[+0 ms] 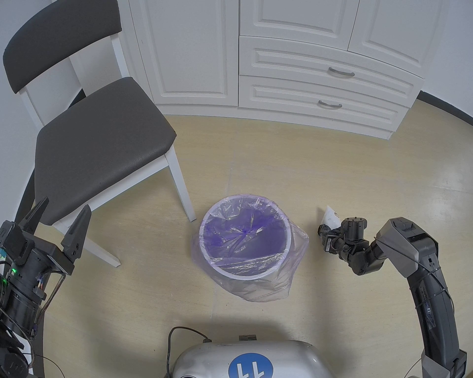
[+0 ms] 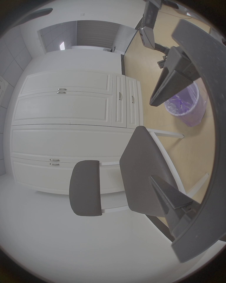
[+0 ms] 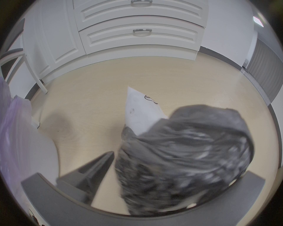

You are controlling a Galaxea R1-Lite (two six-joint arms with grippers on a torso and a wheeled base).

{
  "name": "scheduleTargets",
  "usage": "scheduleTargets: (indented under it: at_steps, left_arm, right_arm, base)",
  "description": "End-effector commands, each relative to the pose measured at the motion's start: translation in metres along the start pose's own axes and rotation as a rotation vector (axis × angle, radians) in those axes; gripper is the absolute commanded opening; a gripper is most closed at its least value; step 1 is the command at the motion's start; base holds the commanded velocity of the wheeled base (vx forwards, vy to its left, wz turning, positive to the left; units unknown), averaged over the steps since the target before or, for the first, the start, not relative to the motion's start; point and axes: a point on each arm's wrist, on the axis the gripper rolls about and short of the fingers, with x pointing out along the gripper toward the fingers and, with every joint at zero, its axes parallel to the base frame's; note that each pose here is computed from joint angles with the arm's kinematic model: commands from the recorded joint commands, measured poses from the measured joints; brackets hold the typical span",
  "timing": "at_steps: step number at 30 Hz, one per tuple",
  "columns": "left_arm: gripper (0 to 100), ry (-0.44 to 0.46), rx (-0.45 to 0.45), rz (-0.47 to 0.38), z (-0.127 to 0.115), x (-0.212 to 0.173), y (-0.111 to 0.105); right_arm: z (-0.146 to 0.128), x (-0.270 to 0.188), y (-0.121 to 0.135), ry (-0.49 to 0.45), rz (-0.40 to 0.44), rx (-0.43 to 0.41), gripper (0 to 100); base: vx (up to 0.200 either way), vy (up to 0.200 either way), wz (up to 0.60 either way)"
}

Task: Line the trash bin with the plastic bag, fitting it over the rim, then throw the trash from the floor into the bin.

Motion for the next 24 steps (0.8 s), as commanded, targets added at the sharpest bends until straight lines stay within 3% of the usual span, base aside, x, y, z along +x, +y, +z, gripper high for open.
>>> scheduleTargets:
  at_steps: [1,6,10,14,17,22,24]
  left_arm:
    - [100,0.016,0.002,-0.002,-0.003,-0.003,0.0]
    - [100,0.019,0.004,-0.004,-0.003,-0.003,0.0]
    - [100,0.017,0.001,-0.012,-0.003,-0.004,-0.001]
    - [100,0.012,-0.002,-0.021,-0.002,-0.005,-0.003]
    - [100,0.012,-0.001,-0.022,-0.002,-0.005,-0.003]
    - [100,0.021,-0.008,-0.057,0.001,-0.011,-0.006]
    - [100,0.046,-0.006,-0.072,0.001,-0.019,-0.006]
  right_arm:
    - [0.01,-0.009,-0.001,0.002,-0.004,-0.003,0]
    - [0.035,-0.036,-0.007,0.007,-0.01,-0.021,0]
    - [0.062,-0.066,-0.016,-0.017,-0.024,-0.107,0]
    - [0.092,-0.107,-0.02,-0.089,-0.019,-0.138,0]
    - [0.12,-0.158,-0.03,-0.172,-0.033,-0.207,0]
    - [0.134,-0.207,-0.044,-0.283,-0.08,-0.319,0]
    - [0.139,-0.238,-0.05,-0.381,-0.106,-0.376,0]
  base:
    - [0.0,0.0,0.0]
    - [0.0,0.0,0.0]
    - [0.0,0.0,0.0]
    - [0.0,0.0,0.0]
    - [0.0,0.0,0.0]
    - [0.0,0.0,0.0]
    - [0.0,0.0,0.0]
